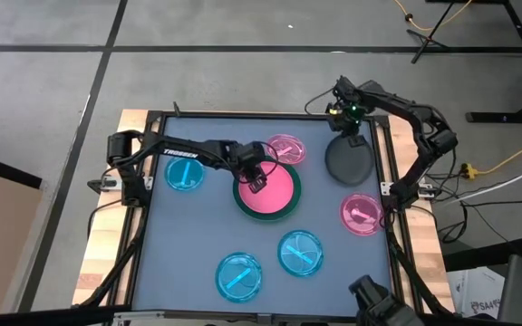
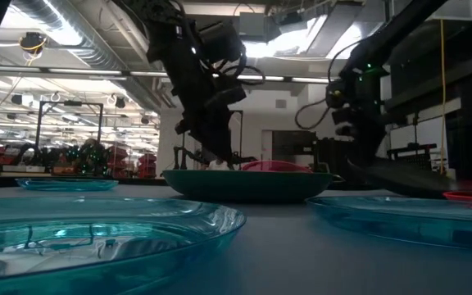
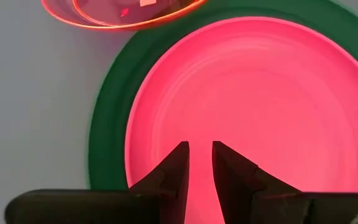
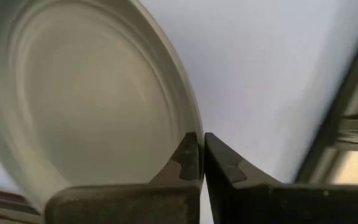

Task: Stack plastic plates
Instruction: Stack the black plate on top of the pink plate, then stack the top transparent pink plate on top of the black plate

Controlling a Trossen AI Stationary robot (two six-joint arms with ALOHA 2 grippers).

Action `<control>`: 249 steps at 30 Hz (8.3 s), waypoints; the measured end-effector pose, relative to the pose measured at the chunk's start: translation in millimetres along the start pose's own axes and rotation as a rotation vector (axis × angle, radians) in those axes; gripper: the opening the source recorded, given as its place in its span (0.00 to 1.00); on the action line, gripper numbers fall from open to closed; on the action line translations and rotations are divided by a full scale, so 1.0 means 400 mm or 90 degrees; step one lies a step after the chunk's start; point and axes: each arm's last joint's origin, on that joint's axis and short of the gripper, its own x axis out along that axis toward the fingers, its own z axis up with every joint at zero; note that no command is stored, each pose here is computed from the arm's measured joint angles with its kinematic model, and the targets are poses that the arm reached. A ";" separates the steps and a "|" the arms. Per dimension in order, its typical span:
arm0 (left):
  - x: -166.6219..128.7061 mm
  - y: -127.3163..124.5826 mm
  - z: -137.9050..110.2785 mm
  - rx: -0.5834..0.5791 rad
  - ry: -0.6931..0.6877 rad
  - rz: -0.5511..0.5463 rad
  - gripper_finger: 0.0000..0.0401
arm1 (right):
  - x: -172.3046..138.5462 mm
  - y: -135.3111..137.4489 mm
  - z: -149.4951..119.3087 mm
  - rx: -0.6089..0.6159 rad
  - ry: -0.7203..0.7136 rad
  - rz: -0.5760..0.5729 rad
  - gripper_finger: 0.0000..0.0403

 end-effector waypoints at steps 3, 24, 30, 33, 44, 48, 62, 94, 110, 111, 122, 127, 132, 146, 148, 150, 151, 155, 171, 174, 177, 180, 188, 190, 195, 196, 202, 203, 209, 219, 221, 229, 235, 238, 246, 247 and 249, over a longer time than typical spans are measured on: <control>-0.019 0.001 0.005 0.021 -0.010 0.003 0.16 | -0.032 -0.012 0.009 0.009 -0.012 -0.015 0.00; -0.216 0.078 0.014 0.100 -0.036 0.112 0.16 | -0.139 0.076 0.241 0.078 -0.148 0.047 0.00; -0.242 0.105 0.010 0.114 -0.023 0.131 0.16 | -0.137 0.130 0.332 0.072 -0.184 0.045 0.00; -0.251 0.118 0.010 0.110 -0.019 0.136 0.16 | -0.138 0.146 0.370 0.069 -0.216 0.028 0.00; -0.253 0.163 0.005 0.141 0.025 0.161 0.16 | -0.130 0.154 0.484 0.114 -0.357 -0.024 0.00; -0.253 0.180 0.004 0.133 0.039 0.169 0.16 | -0.094 0.155 0.517 0.115 -0.362 -0.014 0.00; -0.253 0.192 0.003 0.135 0.050 0.175 0.16 | 0.011 0.142 0.548 0.147 -0.314 0.049 0.00; -0.252 0.192 0.002 0.134 0.051 0.170 0.16 | 0.015 0.141 0.548 0.147 -0.311 0.048 0.00; -0.252 0.192 0.002 0.134 0.051 0.171 0.16 | 0.079 0.130 0.557 0.159 -0.272 0.059 0.00; -0.252 0.192 0.002 0.134 0.051 0.170 0.16 | 0.079 0.130 0.557 0.158 -0.273 0.059 0.00; -0.252 0.192 0.002 0.134 0.050 0.170 0.16 | 0.078 0.129 0.558 0.158 -0.275 0.057 0.04; -0.252 0.192 0.002 0.134 0.050 0.170 0.16 | 0.078 0.129 0.558 0.158 -0.275 0.057 0.12; -0.252 0.192 0.002 0.134 0.050 0.170 0.16 | 0.078 0.129 0.558 0.157 -0.275 0.057 0.17; -0.252 0.192 0.002 0.132 0.050 0.170 0.16 | 0.051 0.134 0.552 0.131 -0.276 0.050 0.18; -0.252 0.192 0.002 0.132 0.050 0.170 0.16 | 0.031 0.135 0.552 0.114 -0.281 0.042 0.18; -0.251 0.192 0.003 0.132 0.049 0.170 0.16 | 0.012 0.137 0.550 0.099 -0.283 0.034 0.18; -0.251 0.192 0.003 0.131 0.047 0.170 0.16 | 0.002 0.138 0.549 0.090 -0.286 0.030 0.18; -0.251 0.192 0.003 0.129 0.047 0.170 0.16 | -0.021 0.144 0.541 0.054 -0.262 0.018 0.18; -0.251 0.192 0.003 0.113 0.046 0.171 0.16 | -0.075 0.175 0.450 -0.140 -0.075 -0.011 0.18; -0.251 0.192 0.003 0.102 0.045 0.171 0.16 | -0.103 0.169 0.422 -0.157 -0.078 -0.020 0.18; -0.251 0.192 0.003 0.098 0.044 0.171 0.16 | -0.119 0.170 0.376 -0.160 -0.087 -0.036 0.18; -0.251 0.192 0.003 0.097 0.044 0.171 0.16 | -0.114 0.177 0.319 -0.162 -0.114 -0.061 0.18; -0.251 0.192 0.003 0.095 0.044 0.171 0.16 | -0.038 0.184 0.247 -0.217 -0.242 -0.203 0.18; -0.251 0.192 0.003 0.095 0.043 0.171 0.16 | -0.014 0.186 0.244 -0.235 -0.245 -0.215 0.18; -0.251 0.192 0.003 0.088 0.043 0.171 0.16 | 0.033 0.202 0.236 -0.274 -0.247 -0.199 0.18; -0.251 0.192 0.003 0.083 0.042 0.171 0.16 | 0.038 0.204 0.234 -0.274 -0.245 -0.194 0.18; -0.251 0.192 0.003 0.079 0.041 0.172 0.16 | 0.064 0.213 0.225 -0.274 -0.244 -0.179 0.18; -0.251 0.192 0.003 0.079 0.041 0.172 0.16 | 0.068 0.214 0.223 -0.274 -0.246 -0.175 0.18; -0.251 0.192 0.003 0.079 0.041 0.172 0.16 | 0.091 0.218 0.219 -0.277 -0.258 -0.191 0.18; -0.251 0.192 0.003 0.079 0.041 0.172 0.16 | 0.125 0.227 0.207 -0.280 -0.269 -0.208 0.18; -0.251 0.192 0.003 0.079 0.041 0.172 0.16 | 0.129 0.228 0.206 -0.281 -0.271 -0.212 0.18; -0.251 0.192 0.003 0.079 0.041 0.172 0.16 | 0.131 0.226 0.210 -0.291 -0.304 -0.227 0.18; -0.251 0.192 0.003 0.079 0.041 0.171 0.16 | 0.131 0.228 0.212 -0.295 -0.318 -0.218 0.18; -0.251 0.192 0.003 0.079 0.041 0.171 0.16 | 0.131 0.228 0.212 -0.295 -0.318 -0.218 0.18; -0.251 0.192 0.003 0.080 0.041 0.172 0.16 | 0.141 0.237 0.227 -0.311 -0.320 -0.211 0.18; -0.251 0.192 0.003 0.079 0.041 0.171 0.16 | 0.147 0.240 0.232 -0.315 -0.320 -0.207 0.18; -0.251 0.192 0.003 0.080 0.041 0.171 0.16 | 0.161 0.242 0.244 -0.322 -0.315 -0.209 0.18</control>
